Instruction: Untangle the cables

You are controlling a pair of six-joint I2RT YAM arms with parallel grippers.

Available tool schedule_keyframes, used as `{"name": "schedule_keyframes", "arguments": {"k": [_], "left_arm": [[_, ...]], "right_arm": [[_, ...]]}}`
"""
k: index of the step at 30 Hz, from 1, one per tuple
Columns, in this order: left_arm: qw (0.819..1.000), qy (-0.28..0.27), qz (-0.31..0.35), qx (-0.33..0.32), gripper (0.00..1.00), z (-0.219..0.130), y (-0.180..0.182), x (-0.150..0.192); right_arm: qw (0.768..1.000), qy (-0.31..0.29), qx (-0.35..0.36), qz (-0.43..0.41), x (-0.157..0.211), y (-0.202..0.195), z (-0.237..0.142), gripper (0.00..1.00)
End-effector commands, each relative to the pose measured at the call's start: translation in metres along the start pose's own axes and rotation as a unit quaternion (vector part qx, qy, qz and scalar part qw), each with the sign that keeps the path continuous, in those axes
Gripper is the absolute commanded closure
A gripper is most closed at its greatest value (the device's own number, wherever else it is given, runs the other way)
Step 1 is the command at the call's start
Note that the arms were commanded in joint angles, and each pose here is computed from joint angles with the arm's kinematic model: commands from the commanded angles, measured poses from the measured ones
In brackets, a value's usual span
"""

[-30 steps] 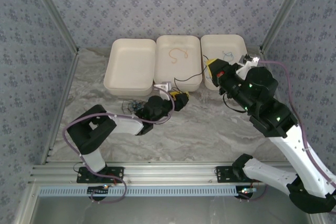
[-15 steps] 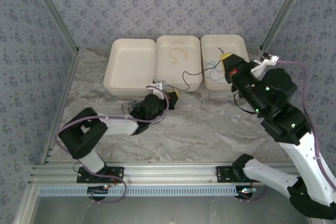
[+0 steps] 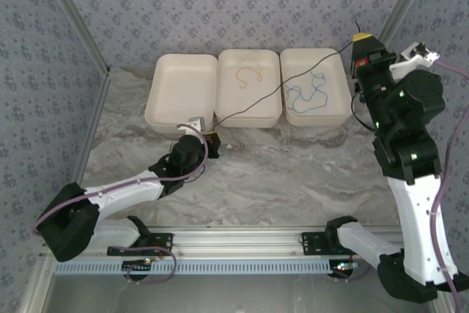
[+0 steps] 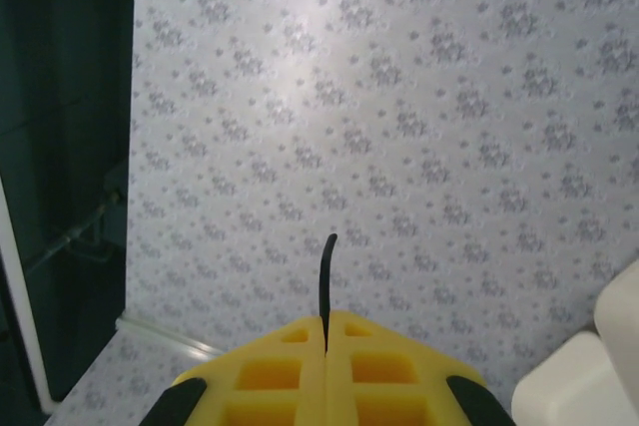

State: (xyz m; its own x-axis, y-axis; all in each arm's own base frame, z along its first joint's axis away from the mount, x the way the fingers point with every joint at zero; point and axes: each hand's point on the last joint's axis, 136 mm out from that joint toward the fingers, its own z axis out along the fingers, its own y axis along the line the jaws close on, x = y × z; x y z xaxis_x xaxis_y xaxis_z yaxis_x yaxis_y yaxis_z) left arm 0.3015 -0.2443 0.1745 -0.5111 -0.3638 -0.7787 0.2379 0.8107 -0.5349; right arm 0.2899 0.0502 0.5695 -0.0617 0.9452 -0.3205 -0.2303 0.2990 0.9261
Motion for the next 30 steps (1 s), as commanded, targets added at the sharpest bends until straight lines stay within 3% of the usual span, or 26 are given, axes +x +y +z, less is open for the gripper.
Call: {"name": "schedule_keyframes", "arguments": {"k": [1,9,13,18,22,30], "left_arm": [[0.996,0.045,0.047,-0.063,1.0,-0.008,0.036,0.024],[0.992,0.063,0.059,-0.087,1.0,-0.018,0.058,0.042],[0.993,0.058,0.061,-0.077,1.0,-0.023,0.051,0.034],[0.997,0.026,0.051,-0.059,1.0,-0.037,0.026,-0.01],[0.997,0.012,0.014,-0.075,1.0,-0.043,0.033,-0.058],[0.991,0.011,-0.074,-0.114,1.0,-0.027,0.086,-0.107]], "right_arm": [[0.997,-0.027,-0.071,0.011,-0.022,0.033,0.003,1.0],[0.995,-0.067,-0.076,0.009,-0.056,0.037,0.006,1.0],[0.996,-0.036,-0.079,0.008,-0.045,0.033,0.025,1.0],[0.99,0.094,-0.099,-0.047,0.06,0.028,0.08,1.0],[0.971,0.195,-0.118,-0.067,0.161,0.015,0.122,1.0],[0.947,0.28,-0.143,-0.067,0.273,-0.025,0.206,1.0]]}}
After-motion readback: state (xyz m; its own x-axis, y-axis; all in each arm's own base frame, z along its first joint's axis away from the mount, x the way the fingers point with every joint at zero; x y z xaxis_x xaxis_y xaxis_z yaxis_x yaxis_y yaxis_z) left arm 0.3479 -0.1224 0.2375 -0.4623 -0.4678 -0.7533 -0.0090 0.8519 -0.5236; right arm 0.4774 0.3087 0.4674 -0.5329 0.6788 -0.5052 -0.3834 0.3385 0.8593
